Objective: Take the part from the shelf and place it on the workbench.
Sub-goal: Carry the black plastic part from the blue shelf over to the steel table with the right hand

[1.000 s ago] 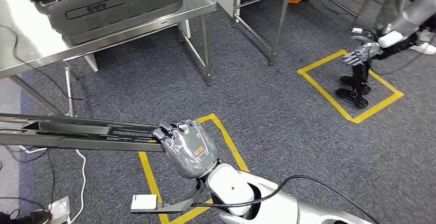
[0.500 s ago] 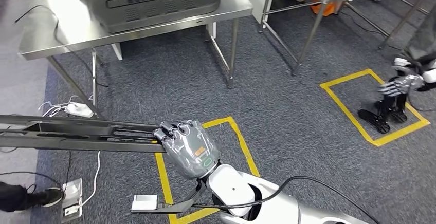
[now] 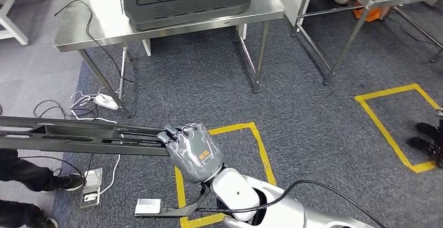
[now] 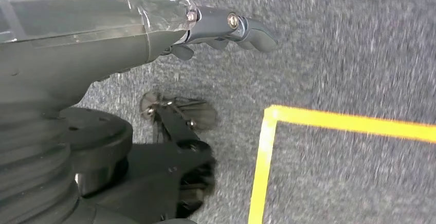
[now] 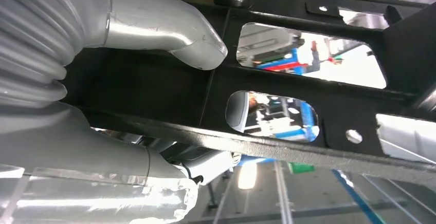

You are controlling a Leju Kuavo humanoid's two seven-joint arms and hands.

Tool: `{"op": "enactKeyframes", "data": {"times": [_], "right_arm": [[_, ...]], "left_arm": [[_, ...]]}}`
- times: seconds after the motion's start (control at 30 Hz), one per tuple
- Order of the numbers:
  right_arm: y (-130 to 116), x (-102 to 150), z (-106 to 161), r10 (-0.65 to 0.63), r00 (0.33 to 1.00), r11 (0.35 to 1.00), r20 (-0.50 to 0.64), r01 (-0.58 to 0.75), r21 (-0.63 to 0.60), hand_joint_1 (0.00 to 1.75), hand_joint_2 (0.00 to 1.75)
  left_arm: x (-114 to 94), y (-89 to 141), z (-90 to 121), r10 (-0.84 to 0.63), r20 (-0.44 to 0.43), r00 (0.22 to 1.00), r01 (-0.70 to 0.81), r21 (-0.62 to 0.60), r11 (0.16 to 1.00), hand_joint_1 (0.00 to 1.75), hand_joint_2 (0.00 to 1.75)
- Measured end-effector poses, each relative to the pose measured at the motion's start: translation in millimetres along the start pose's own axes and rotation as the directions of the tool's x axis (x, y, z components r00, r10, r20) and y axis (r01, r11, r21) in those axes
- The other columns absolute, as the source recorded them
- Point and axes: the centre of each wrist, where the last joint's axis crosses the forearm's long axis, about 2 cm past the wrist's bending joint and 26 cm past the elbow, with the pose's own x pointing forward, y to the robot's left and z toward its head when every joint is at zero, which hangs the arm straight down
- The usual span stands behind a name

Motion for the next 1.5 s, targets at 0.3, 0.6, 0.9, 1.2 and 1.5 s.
{"op": "enactKeyframes", "data": {"times": [0.3,0.6,0.9,1.2,1.5], "right_arm": [[-0.7,0.3,0.1,0.005,1.000,1.000,0.000,-0.005,-0.003,1.75,1.75],[-2.0,0.2,-0.2,0.015,1.000,1.000,-0.004,-0.015,-0.013,1.75,1.75],[-2.2,-0.4,0.0,0.018,1.000,1.000,-0.008,-0.018,-0.014,1.75,1.75],[-2.7,-0.6,2.4,0.019,1.000,1.000,-0.015,-0.019,-0.011,1.75,1.75],[-2.2,-0.1,4.8,0.017,1.000,1.000,-0.018,-0.017,-0.008,1.75,1.75]], "left_arm": [[-2.2,0.5,1.1,-0.005,-0.008,1.000,0.005,0.005,1.000,0.00,1.75],[-3.2,0.8,1.6,-0.001,-0.006,1.000,0.001,-0.002,1.000,0.00,1.75],[-3.6,2.8,0.9,0.009,-0.005,1.000,-0.009,-0.018,1.000,0.00,1.75],[-4.5,4.3,0.8,0.021,-0.002,1.000,-0.021,-0.038,0.999,0.00,1.75],[-3.0,9.5,-1.9,0.012,-0.002,1.000,-0.012,-0.024,1.000,0.00,1.75]]}}
